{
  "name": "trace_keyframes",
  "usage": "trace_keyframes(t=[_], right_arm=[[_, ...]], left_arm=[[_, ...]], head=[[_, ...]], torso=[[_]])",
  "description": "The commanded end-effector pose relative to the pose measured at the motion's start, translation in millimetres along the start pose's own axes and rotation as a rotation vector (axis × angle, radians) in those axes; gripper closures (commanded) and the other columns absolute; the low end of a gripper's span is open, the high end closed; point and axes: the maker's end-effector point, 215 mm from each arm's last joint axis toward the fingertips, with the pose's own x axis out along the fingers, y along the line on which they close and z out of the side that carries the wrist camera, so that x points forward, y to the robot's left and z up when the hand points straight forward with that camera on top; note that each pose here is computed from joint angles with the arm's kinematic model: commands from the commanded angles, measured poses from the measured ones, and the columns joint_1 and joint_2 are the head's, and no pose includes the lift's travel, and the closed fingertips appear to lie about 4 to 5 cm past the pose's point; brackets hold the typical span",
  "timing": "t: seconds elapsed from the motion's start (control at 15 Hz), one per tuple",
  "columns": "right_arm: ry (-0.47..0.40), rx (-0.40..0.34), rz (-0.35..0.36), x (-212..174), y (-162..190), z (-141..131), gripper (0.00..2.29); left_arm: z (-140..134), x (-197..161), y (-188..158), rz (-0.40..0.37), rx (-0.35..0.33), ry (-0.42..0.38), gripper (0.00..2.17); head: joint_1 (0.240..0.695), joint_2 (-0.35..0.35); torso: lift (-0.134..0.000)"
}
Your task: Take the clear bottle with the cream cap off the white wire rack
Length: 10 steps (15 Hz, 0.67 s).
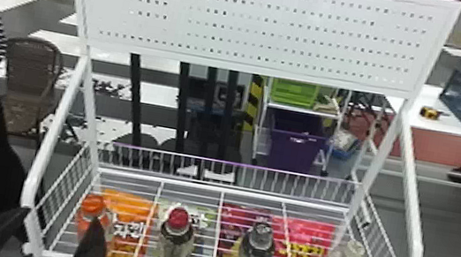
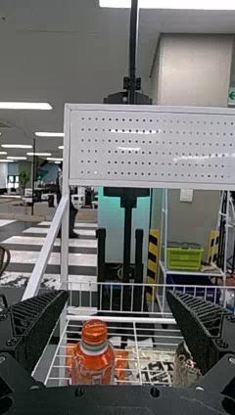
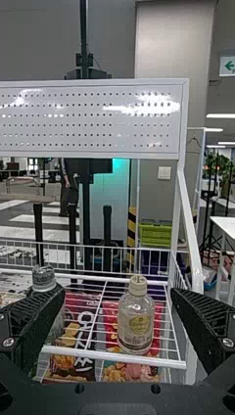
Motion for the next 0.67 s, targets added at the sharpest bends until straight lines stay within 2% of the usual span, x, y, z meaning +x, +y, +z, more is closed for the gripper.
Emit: trace_keyframes(t=[0.0, 0.6], right_arm=[[-0.002, 0.0, 0.0, 0.4, -0.1, 0.7, 0.1], [-0.005, -0.002, -0.003, 5.5, -1.9, -6.1, 0.1]], left_arm=[[0.1, 0.0, -0.2, -0.001, 0.001, 0.0, 0.14], [-0.2, -0.2, -1.5, -0.003, -0.002, 0.001, 0.14]], head=[[0.499, 0.0], [0.499, 0.0]], torso=[[0.0], [0.0]])
